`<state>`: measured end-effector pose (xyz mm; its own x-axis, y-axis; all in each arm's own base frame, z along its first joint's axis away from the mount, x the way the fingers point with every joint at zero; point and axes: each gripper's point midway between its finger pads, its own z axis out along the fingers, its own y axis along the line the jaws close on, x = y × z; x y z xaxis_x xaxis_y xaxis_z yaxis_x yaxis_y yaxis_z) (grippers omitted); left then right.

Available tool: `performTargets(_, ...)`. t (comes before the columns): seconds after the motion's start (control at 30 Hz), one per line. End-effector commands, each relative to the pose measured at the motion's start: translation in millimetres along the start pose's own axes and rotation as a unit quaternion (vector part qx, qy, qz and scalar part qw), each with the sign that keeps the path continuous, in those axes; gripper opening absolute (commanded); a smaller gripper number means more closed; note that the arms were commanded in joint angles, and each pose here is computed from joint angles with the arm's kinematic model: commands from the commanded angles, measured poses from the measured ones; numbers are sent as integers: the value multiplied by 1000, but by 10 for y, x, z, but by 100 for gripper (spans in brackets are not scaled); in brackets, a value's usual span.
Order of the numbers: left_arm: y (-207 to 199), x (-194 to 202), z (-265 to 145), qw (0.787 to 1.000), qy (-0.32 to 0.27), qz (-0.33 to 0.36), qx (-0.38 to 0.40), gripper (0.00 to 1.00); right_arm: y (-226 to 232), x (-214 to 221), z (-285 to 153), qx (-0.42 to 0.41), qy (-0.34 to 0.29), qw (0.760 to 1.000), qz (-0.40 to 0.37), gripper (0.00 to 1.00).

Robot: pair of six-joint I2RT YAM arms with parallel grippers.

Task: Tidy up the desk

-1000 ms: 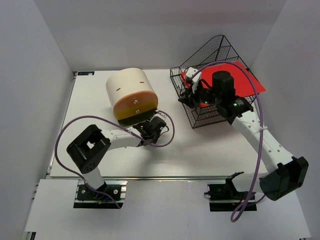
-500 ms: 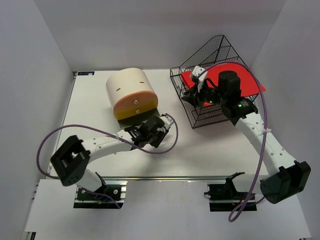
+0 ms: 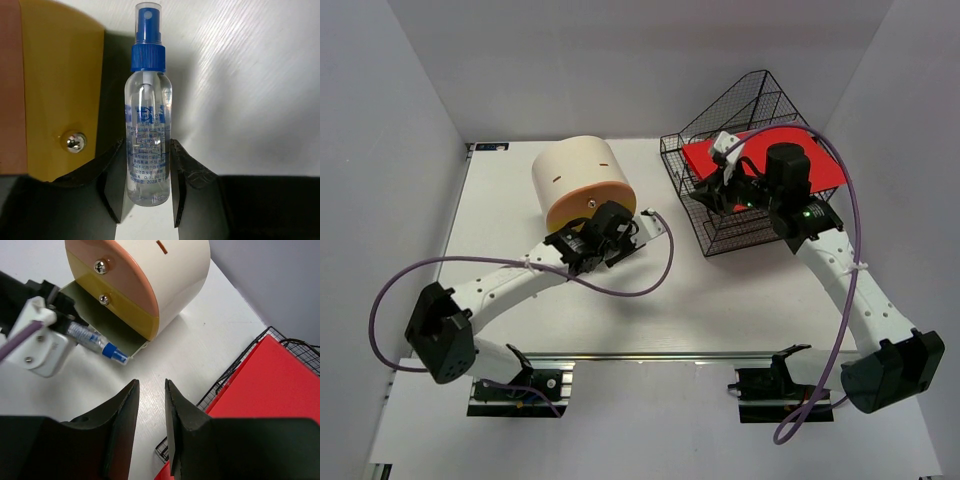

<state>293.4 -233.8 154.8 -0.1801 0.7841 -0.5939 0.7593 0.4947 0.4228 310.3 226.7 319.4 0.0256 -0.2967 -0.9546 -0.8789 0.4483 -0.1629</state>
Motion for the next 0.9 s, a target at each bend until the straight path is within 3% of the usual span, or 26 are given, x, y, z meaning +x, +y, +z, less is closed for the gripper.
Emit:
performTargets(0.0, 252, 127, -30, 997, 46, 57, -15, 0, 10, -113, -57, 0, -24, 1000, -8, 33)
performTargets(0.27, 530, 266, 9, 994, 64, 51, -68, 3, 5, -66, -77, -2, -25, 1000, -6, 33)
performTargets(0.47, 554, 255, -33, 994, 53, 45, -79, 35, 2, -59, -84, -3, -26, 1000, -4, 33)
performTargets(0.53, 550, 264, -41, 995, 55, 42, -78, 37, 10, -61, -77, -6, -26, 1000, -3, 33)
performTargets(0.57, 546, 271, -46, 995, 56, 40, -78, 43, 7, -60, -84, -6, -26, 1000, -2, 33)
performTargets(0.6, 549, 285, -52, 994, 58, 38, -80, 59, 4, -45, -83, -5, -25, 1000, -1, 33)
performTargets(0.87, 697, 91, -217, 994, 25, 16, -108, 63, 30, -32, -76, -14, -25, 1000, 2, 33)
